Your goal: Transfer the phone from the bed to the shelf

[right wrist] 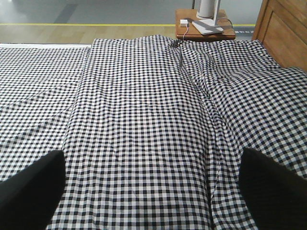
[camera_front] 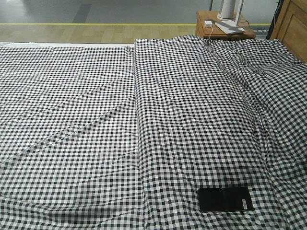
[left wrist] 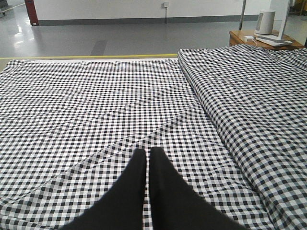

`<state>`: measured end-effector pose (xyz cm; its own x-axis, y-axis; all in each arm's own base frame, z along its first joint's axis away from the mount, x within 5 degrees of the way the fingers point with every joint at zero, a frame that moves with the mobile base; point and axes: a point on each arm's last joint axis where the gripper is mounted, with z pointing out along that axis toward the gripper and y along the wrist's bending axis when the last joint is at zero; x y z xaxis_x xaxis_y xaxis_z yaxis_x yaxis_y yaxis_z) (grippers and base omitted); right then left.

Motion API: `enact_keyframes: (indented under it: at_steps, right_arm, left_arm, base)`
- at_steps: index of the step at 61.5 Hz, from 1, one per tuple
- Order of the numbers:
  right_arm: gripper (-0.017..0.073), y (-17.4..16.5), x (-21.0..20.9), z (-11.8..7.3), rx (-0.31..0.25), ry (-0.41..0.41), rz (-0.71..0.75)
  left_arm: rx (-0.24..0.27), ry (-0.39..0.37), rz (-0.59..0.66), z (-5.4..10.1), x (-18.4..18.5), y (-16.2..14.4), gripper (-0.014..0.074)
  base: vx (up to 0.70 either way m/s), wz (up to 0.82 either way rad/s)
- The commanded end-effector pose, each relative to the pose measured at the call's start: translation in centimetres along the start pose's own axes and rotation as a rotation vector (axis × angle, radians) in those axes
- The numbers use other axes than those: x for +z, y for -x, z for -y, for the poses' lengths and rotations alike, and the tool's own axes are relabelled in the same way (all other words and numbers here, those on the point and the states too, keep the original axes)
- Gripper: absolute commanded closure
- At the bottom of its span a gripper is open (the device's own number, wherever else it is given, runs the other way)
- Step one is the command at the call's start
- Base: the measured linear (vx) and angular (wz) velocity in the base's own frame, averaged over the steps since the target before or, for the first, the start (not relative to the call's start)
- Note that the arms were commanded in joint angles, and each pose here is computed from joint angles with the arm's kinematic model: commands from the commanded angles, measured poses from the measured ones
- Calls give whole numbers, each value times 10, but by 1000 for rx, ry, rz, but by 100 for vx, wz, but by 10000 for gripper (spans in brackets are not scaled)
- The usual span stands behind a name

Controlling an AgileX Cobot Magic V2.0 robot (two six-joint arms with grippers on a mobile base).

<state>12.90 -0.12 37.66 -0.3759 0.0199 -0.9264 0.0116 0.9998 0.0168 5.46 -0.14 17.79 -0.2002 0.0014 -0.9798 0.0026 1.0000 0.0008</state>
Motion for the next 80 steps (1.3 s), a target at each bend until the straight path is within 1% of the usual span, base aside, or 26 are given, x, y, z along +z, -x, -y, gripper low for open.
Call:
enact_keyframes:
  at_steps: [1, 22, 33, 40, 49, 57, 64, 69, 74, 80]
  right_arm:
    - [-150, 15, -4, 0, -11, -4, 93]
    - [-71, 17, -4, 0, -6, -4, 116]
    - [-64, 16, -1, 0, -4, -3, 94]
    - [-64, 21, 6, 0, -1, -2, -7]
    - [-64, 37, 23, 0, 5, -3, -150]
    - [-62, 48, 47, 3, 42, -26, -283]
    - [-59, 48, 74, 16, 71, -67, -430]
    - [-57, 43, 92, 27, 85, -76, -497]
    - [-55, 36, 111, 41, 125, -56, -552]
    - [-50, 23, 137, 58, 185, 2, -609]
  left_arm:
    - [-13, 10, 77, -1, 0, 6, 593]
    - [-13, 10, 77, -1, 0, 6, 593]
    - [-13, 10, 77, -1, 0, 6, 593]
    - [-13, 10, 77, -1, 0, 6, 593]
    - [-13, 10, 77, -1, 0, 6, 593]
    - [-13, 10, 77, -1, 0, 6, 593]
    - [-13, 10, 77, -1, 0, 6, 593]
    - [-13, 10, 77, -1, 0, 6, 593]
    - [-13, 10, 77, -1, 0, 6, 593]
    - [-13, 10, 77, -1, 0, 6, 593]
  base:
    - [0, 0]
    - [0, 0]
    - [0, 0]
    - [0, 0]
    - [0, 0]
    - [0, 0]
    - [0, 0]
    - [0, 0]
    - [0, 0]
    - [0, 0]
